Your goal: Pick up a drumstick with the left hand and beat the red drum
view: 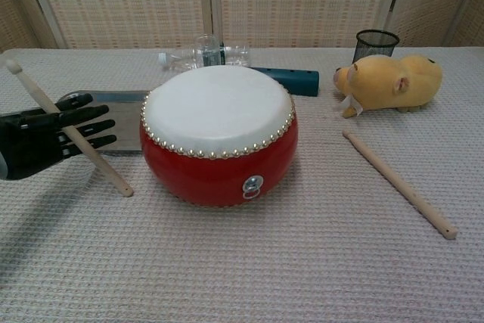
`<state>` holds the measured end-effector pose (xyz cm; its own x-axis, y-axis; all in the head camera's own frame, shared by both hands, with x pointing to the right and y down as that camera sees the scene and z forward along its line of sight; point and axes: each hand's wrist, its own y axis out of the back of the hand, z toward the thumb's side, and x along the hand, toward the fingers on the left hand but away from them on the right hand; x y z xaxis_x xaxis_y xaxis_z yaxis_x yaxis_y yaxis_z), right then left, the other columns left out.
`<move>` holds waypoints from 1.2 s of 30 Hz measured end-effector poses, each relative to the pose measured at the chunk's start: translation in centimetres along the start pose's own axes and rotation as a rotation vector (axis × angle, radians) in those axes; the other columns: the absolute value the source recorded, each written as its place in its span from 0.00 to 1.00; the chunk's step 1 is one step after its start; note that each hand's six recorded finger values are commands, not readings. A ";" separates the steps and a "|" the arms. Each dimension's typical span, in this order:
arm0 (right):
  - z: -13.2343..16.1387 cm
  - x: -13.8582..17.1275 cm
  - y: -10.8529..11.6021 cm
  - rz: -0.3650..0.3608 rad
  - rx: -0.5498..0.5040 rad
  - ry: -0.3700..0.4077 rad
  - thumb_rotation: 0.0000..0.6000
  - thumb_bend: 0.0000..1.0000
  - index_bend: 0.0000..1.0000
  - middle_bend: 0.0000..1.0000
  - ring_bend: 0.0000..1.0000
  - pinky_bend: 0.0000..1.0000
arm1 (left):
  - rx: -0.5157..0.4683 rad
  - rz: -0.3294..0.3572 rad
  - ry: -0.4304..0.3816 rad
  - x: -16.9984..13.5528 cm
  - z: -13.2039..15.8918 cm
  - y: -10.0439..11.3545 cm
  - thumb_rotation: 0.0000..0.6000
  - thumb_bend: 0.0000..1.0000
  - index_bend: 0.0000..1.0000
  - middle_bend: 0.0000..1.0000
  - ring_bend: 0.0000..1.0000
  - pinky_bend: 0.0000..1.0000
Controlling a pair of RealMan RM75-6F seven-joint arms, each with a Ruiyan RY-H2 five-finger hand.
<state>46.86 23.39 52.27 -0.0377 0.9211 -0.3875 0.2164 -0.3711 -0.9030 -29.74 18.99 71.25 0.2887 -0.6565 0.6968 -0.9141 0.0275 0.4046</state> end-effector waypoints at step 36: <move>0.0 -0.1 0.0 0.005 -0.008 0.001 1.00 0.19 0.00 0.10 0.00 0.01 | 0.104 -0.067 0.019 0.5 -2.2 -1.1 1.00 0.19 0.71 0.75 0.67 0.61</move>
<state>46.89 23.29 52.26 -0.0353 0.9196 -0.3914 0.2246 -0.3743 -0.8997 -27.95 20.28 72.39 0.3546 -0.6397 0.6819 -0.9168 -0.0948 0.3878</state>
